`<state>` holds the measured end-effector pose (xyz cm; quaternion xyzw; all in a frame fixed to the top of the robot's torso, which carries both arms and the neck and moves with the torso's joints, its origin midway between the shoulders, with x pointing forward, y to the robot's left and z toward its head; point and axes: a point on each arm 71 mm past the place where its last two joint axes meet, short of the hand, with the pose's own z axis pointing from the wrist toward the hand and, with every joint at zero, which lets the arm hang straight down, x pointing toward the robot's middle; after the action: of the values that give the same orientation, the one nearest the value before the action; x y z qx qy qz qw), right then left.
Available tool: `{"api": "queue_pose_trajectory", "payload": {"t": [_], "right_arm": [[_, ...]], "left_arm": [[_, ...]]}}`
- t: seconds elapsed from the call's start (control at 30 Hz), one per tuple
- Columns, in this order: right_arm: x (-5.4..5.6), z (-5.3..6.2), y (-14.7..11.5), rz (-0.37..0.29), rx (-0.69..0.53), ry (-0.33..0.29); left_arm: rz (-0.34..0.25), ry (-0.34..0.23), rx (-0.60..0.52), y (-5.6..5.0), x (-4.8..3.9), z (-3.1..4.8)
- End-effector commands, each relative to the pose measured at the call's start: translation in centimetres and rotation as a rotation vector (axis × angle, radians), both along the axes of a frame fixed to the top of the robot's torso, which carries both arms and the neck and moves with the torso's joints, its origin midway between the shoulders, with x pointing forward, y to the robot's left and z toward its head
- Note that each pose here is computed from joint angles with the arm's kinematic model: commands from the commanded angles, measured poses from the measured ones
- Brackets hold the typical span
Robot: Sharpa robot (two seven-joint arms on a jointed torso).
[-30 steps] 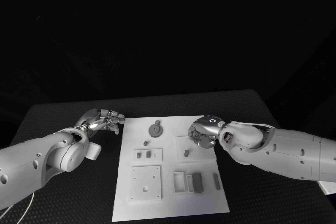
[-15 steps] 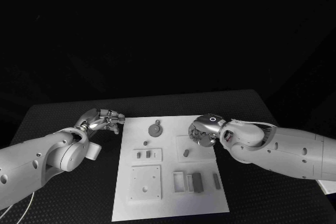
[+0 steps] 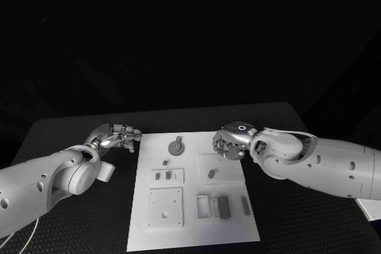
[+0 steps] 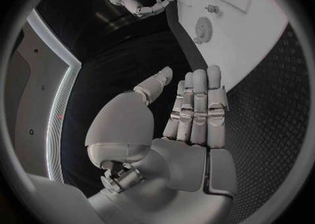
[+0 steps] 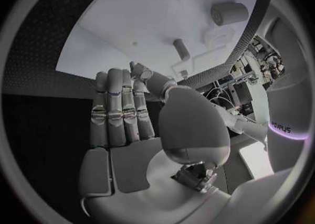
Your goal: Assemble the parts on the task board
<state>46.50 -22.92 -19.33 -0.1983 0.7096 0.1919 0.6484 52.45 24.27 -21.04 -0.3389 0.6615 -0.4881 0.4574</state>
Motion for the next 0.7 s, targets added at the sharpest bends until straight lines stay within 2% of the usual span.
{"api": "queue_pose_trajectory", "payload": {"t": [0.03,0.2,0.47,0.57,0.7], "right_arm": [[-0.4,0.2,0.8,0.023,0.033,0.027],[-1.1,0.7,2.4,0.074,0.091,0.022],[-2.7,1.2,6.7,0.189,0.154,0.041],[-3.7,0.6,8.2,0.229,0.174,0.065],[-4.3,0.1,9.8,0.271,0.178,0.074]], "left_arm": [[-0.014,-0.002,-0.008,-0.2,-0.02,0.06],[-0.015,-0.003,-0.008,-0.3,-0.02,0.06],[-0.020,0.001,-0.009,-0.4,0.02,0.02],[-0.020,-0.001,-0.009,-0.4,0.04,0.01],[-0.017,-0.001,-0.009,-0.3,0.14,-0.02]]}}
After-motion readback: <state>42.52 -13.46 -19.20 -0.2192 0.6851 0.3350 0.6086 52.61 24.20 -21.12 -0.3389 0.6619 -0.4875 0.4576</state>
